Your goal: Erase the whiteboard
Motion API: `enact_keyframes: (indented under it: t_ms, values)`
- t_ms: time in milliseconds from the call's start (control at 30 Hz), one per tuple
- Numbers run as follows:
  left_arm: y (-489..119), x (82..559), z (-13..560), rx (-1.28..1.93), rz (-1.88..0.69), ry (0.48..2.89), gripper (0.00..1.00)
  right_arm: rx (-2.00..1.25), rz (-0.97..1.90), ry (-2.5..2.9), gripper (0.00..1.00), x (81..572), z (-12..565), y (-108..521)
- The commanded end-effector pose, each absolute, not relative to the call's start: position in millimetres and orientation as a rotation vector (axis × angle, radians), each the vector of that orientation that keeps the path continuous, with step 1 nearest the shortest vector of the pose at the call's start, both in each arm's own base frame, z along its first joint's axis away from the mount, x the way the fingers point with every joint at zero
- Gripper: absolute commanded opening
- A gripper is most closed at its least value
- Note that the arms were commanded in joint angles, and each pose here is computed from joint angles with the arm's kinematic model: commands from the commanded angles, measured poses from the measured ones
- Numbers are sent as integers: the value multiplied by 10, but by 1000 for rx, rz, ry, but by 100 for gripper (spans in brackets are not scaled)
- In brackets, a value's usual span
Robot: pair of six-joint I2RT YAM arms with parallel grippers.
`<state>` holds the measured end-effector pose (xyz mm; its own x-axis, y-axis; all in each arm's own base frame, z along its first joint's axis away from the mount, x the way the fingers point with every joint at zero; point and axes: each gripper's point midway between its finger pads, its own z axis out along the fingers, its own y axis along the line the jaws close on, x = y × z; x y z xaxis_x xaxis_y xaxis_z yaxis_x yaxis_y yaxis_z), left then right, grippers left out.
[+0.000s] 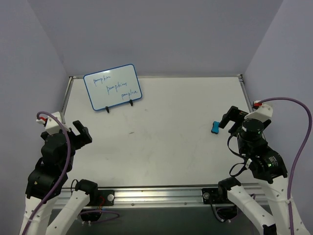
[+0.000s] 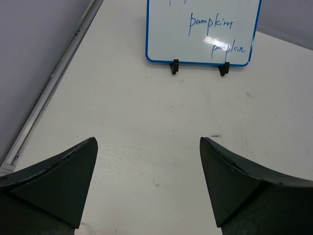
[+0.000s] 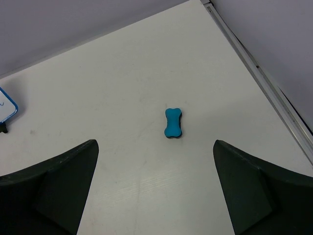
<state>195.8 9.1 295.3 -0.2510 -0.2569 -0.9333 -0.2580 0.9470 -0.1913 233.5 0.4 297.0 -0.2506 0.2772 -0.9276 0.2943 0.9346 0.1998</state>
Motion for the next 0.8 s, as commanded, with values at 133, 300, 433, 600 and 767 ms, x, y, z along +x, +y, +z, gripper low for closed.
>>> enact_keyframes:
  t_ms: [133, 300, 433, 600, 767]
  values:
    - [81, 1940, 3198, -382, -49, 1758, 94, 428, 15, 1805, 100, 2416, 3080, 52]
    - [-205, 2082, 3290, -282, -181, 1754, 94, 399, 140, 1784, 100, 2452, 3054, 233]
    - [-590, 2459, 3427, -181, -285, 1857, 94, 382, 227, 1723, 100, 2435, 3135, 322]
    - [-597, 3085, 3591, -222, -177, 1879, 94, 341, 243, 1708, 100, 2417, 3175, 354]
    - [-175, 3923, 3687, -386, -197, 1831, 94, 269, 309, 1736, 100, 2464, 3142, 528]
